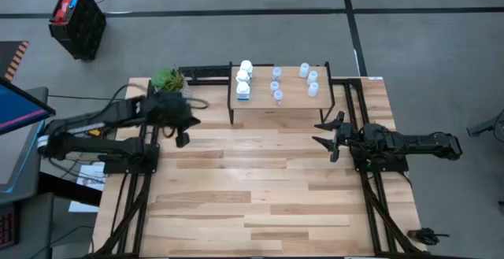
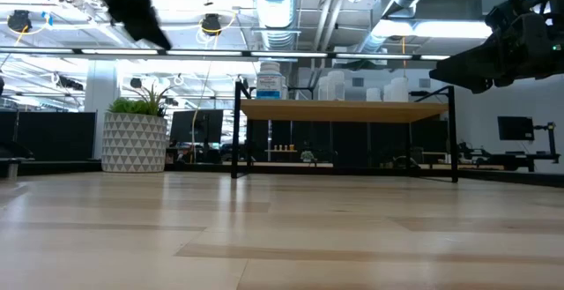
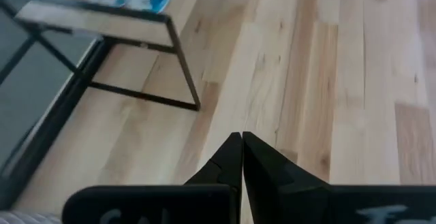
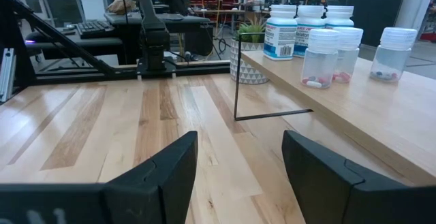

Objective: Pick and place medicine bottles onto shelf by color
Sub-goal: Return to Home Position

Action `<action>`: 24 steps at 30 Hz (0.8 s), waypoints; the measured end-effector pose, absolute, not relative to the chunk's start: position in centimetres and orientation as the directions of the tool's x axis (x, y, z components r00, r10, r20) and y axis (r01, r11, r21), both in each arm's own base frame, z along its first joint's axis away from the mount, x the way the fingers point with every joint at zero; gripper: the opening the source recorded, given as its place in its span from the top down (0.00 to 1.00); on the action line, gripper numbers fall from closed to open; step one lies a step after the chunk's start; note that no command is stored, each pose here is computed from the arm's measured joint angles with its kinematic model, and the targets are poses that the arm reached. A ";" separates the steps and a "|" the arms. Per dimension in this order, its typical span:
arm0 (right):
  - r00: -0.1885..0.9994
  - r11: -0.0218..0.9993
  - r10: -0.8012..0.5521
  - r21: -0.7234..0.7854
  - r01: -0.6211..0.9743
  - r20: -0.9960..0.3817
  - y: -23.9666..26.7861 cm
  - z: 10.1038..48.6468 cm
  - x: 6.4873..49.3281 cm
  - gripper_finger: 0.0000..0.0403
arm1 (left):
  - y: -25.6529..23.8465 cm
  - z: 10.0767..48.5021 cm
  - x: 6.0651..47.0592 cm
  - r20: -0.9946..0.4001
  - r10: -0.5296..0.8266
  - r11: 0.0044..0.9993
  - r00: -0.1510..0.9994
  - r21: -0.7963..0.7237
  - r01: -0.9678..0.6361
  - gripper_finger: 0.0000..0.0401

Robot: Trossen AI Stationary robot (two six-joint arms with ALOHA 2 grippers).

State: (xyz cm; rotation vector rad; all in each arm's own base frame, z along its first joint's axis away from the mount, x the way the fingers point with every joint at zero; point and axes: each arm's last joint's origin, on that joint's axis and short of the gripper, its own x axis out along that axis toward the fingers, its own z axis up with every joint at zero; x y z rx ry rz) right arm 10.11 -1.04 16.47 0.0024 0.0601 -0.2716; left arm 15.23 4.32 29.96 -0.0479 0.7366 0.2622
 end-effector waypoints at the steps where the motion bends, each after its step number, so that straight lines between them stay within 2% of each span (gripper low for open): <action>1: 0.962 0.963 -0.268 -0.006 0.268 -0.060 -1.0 16.5 10.1 0.41 | 4.0 29.2 14.4 -0.641 0.232 0.961 0.731 0.034 -0.275 1.00; 7: 0.962 0.963 -0.268 -0.006 0.268 -0.060 -1.0 16.5 10.1 0.41 | 2.1 25.3 10.7 -0.375 0.245 0.958 0.894 -0.050 -0.284 1.00; 11: 0.962 0.963 -0.268 -0.006 0.268 -0.060 -1.0 16.5 10.1 0.41 | 1.6 22.3 9.0 -0.199 0.323 0.938 0.925 -0.066 -0.341 1.00; 15: 0.962 0.963 -0.268 -0.006 0.268 -0.060 -1.0 16.5 10.1 0.41 | 1.1 19.8 8.4 -0.009 0.309 0.949 0.951 -0.071 -0.308 1.00; 20: 0.961 0.963 -0.268 -0.006 0.268 -0.062 -1.0 16.4 10.1 0.41 | 0.6 19.0 9.6 0.076 0.213 0.977 0.974 0.013 -0.214 1.00; 24: 0.961 0.963 -0.268 -0.006 0.268 -0.062 -1.0 16.4 10.1 0.41 | 0.3 18.5 9.8 0.077 0.109 0.993 0.991 0.038 -0.112 1.00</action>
